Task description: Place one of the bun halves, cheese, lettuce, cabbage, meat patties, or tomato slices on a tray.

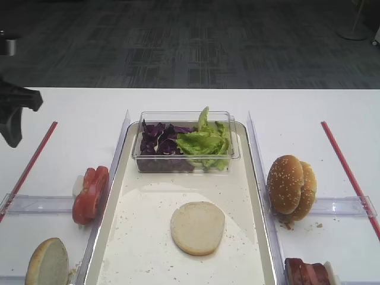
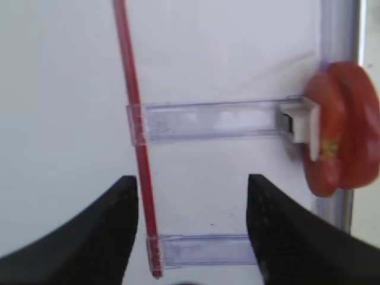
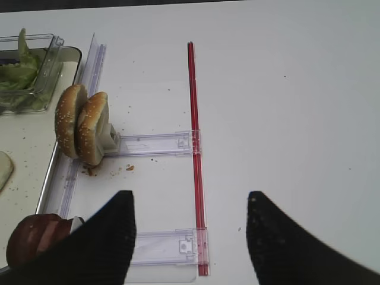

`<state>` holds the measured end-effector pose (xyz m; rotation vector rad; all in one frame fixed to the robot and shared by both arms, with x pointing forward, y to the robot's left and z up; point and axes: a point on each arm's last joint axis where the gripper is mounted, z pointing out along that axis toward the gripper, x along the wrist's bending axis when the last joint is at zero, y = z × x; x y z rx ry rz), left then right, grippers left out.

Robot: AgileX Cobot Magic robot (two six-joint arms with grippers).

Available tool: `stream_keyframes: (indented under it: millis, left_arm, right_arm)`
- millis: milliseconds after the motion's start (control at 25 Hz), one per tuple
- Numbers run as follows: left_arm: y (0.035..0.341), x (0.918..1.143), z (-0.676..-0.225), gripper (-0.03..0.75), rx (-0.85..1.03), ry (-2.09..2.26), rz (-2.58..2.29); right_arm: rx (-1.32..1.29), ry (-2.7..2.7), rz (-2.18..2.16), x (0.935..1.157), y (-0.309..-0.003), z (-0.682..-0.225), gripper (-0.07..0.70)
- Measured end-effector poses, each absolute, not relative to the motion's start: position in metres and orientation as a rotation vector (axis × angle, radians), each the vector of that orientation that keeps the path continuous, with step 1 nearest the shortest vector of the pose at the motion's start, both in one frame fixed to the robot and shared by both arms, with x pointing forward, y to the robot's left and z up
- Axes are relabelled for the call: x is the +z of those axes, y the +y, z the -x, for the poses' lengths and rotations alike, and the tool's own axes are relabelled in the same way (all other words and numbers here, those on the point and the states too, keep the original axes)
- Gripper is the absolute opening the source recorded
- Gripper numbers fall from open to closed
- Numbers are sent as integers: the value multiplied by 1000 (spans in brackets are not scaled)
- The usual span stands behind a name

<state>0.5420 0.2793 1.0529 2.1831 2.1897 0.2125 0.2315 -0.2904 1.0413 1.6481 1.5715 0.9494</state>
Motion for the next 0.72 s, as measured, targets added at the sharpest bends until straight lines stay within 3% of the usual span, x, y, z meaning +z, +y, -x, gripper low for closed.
stream_keyframes:
  millis: [240,440,720]
  left_arm:
    - [314,1053,-542,374,205,2274,-2105]
    - [313,1060,-537,374,214,2251,-2089]
    - [313,1067,-493,374,236,2244,-2084]
  right_arm:
    - [949,1571,-1648,1041,-290,-232,445]
    - [949,1571,-1648,1041,-290,-232,445]
    - [949,1571,-1648,1041,-290,-232,445]
